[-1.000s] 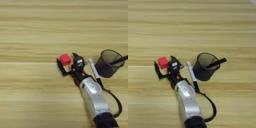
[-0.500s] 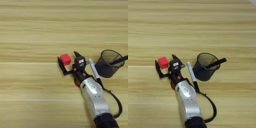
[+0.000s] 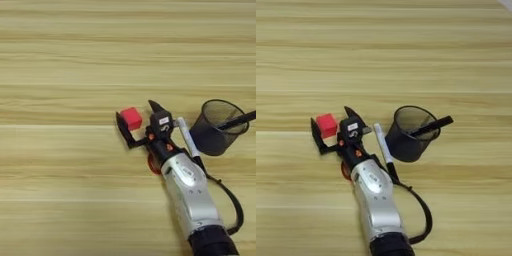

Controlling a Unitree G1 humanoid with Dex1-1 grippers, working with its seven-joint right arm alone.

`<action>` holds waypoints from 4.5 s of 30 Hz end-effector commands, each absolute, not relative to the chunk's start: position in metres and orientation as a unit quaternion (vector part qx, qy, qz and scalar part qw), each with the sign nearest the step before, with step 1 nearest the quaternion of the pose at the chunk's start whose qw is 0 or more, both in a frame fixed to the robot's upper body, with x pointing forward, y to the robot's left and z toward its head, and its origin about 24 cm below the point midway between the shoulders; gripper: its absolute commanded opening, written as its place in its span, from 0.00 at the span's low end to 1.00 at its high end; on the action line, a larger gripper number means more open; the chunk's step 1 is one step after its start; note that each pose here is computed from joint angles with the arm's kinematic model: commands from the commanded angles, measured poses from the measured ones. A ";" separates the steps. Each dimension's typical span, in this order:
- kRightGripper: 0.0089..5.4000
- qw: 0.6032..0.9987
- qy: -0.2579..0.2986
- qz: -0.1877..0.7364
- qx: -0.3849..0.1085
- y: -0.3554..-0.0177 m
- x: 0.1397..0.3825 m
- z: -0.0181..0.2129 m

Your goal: Move the objects on the table

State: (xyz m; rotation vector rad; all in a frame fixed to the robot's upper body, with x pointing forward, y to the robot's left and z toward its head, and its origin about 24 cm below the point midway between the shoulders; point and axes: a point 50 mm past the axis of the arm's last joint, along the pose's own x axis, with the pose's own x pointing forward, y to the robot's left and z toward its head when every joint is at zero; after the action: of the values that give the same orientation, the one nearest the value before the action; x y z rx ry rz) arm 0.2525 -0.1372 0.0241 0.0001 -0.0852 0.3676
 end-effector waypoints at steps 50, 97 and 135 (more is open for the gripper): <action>0.99 0.998 -0.031 0.043 -0.030 -0.179 0.164 0.044; 0.99 0.996 0.047 -0.076 -0.015 -0.220 0.161 0.022; 0.55 0.989 0.142 -0.037 -0.011 -0.209 0.159 -0.003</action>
State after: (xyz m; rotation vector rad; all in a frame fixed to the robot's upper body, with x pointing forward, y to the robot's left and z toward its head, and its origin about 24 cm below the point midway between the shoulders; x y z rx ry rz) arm 0.1624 -0.2114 0.0026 -0.0141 0.2288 -0.0983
